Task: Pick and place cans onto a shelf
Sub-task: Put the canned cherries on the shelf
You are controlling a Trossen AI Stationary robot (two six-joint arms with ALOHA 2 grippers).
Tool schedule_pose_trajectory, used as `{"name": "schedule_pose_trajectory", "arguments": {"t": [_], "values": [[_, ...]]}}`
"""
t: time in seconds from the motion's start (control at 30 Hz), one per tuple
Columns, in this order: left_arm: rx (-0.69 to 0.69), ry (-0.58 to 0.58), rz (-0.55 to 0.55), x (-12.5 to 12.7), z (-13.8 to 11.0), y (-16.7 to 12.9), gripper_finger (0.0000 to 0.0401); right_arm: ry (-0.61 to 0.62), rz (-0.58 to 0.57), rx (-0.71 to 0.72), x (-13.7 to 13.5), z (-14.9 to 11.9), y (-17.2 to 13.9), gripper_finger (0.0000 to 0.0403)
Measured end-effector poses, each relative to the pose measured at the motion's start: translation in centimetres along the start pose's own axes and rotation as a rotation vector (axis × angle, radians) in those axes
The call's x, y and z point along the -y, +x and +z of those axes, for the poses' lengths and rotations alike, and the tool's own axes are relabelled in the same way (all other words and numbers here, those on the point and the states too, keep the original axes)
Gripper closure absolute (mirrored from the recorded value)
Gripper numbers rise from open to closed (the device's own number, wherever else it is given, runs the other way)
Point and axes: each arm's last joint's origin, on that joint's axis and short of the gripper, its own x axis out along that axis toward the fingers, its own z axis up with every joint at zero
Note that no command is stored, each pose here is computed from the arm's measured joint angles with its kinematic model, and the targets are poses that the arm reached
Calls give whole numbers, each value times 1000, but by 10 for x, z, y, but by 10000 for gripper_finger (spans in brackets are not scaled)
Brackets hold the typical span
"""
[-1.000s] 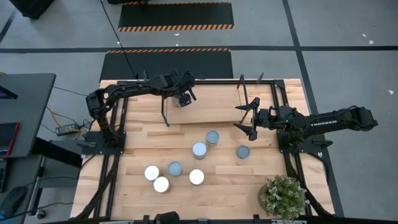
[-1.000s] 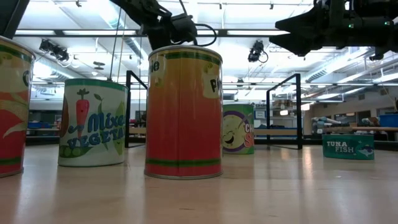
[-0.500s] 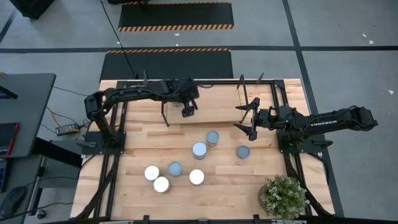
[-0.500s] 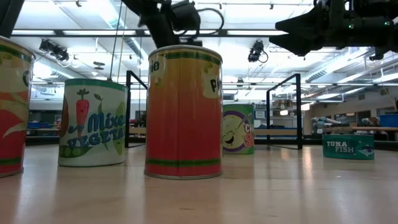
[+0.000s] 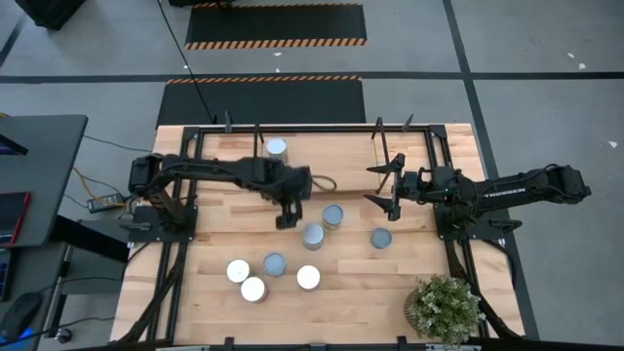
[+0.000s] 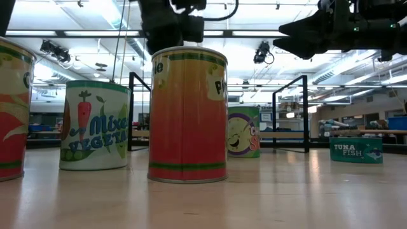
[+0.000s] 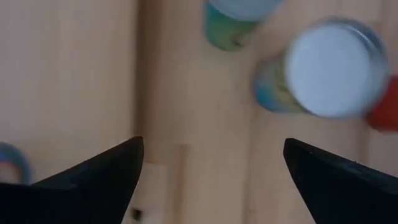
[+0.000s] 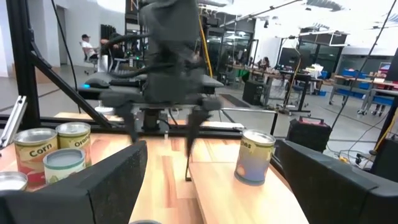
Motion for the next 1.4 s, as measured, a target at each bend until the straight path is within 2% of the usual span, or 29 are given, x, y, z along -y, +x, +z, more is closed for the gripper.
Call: {"name": "schedule_pose_trajectory", "arguments": {"t": [0.27, 0.5, 0.63, 0.83, 1.0, 1.17, 1.4], "values": [[9, 7, -37, 36, 1, 5, 10, 0, -2, 6, 0, 0, 0, 31], [-93, -2, -100, 58, -2, 40, 10, 16, -1, 13, 0, 1, 0, 31], [-57, 11, -105, 69, 3, 55, 10, 16, -1, 14, 0, 1, 0, 31], [-10, 31, -27, 74, 6, 62, 10, 16, -1, 15, 0, 1, 0, 31], [70, 40, -54, 76, 14, 62, 10, 16, -1, 15, 0, 1, 0, 31], [86, 80, -65, 80, 15, 65, 10, 17, -1, 14, 0, 1, 0, 31], [140, 71, -79, 84, 20, 65, 14, 17, -1, 13, 0, 1, 0, 31]]}}
